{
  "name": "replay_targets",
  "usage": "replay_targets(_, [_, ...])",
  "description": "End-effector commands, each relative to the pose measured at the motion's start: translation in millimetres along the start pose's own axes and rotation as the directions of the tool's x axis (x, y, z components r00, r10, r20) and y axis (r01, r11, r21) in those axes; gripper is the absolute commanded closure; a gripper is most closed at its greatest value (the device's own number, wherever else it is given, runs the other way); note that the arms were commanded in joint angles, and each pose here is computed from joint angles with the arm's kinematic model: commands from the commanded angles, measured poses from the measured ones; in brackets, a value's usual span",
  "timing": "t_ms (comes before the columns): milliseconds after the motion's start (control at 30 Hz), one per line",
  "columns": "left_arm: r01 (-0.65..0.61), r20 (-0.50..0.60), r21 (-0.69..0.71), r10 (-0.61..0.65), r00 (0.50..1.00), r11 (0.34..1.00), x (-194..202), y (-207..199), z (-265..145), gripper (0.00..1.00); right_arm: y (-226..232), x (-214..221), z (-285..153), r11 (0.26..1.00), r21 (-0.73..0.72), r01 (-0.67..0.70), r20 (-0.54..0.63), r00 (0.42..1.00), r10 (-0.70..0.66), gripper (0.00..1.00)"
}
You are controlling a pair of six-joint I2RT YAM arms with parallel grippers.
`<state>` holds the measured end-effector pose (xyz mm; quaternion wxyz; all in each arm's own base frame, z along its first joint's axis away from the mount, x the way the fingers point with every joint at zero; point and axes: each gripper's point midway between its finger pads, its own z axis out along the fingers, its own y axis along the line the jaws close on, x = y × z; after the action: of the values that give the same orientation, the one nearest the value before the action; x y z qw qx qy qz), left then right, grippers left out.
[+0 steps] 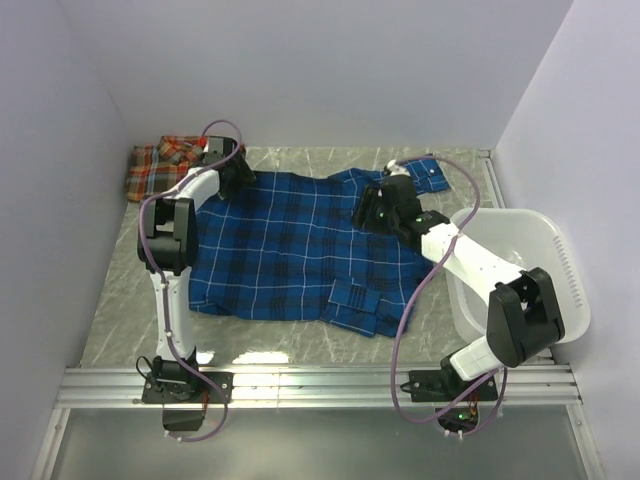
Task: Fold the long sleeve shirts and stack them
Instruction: Flatten the shirt out, then fold the shirt
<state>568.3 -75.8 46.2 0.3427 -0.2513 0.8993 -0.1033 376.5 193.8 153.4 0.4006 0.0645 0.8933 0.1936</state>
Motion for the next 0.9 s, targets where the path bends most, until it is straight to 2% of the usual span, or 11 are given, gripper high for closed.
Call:
replay_targets(0, [-0.023,0.147,0.087,0.010,0.989,0.996,-39,-21,7,0.29,15,18,-10,0.997,-0.070,0.016,-0.053,0.998,-0.020,0.36])
replay_targets(67, [-0.030,0.130,0.095,0.017,0.991,0.995,-37,-22,10,0.28,12,29,-8,0.998,-0.059,0.019,-0.095,0.995,-0.025,0.36])
replay_targets(167, [-0.033,0.142,0.140,0.013,0.990,0.990,-47,-35,-10,0.20,4,44,-8,0.998,-0.033,0.045,-0.156,0.986,-0.050,0.36])
replay_targets(200, [-0.031,0.165,0.166,0.003,0.986,0.986,-56,-42,-32,0.15,-1,52,-8,0.998,-0.015,0.056,-0.188,0.980,-0.058,0.36])
replay_targets(367, [0.008,0.200,0.208,-0.051,0.978,0.978,-65,-46,-111,0.03,-12,73,-10,0.997,0.002,0.078,-0.273,0.959,-0.074,0.36])
replay_targets(400, [0.034,0.190,0.201,-0.073,0.979,0.979,-58,-39,-133,0.01,-14,79,-13,0.997,0.007,0.079,-0.290,0.954,-0.074,0.36])
replay_targets(500, [0.064,0.155,0.167,-0.090,0.984,0.984,-34,-19,-162,0.01,-18,88,-18,0.997,0.003,0.077,-0.316,0.946,-0.072,0.36])
replay_targets(600, [0.090,0.085,0.113,-0.100,0.991,0.989,7,10,-179,0.01,-28,96,-18,0.995,0.044,0.088,-0.341,0.938,-0.068,0.36])
replay_targets(800, [0.132,-0.010,-0.048,-0.132,0.991,0.990,85,79,-190,0.01,-46,114,-7,0.988,0.113,0.109,-0.404,0.913,-0.054,0.36])
replay_targets(867, [0.150,-0.024,-0.090,-0.153,0.988,0.985,100,95,-192,0.01,-47,120,-1,0.987,0.118,0.105,-0.420,0.907,-0.047,0.36])
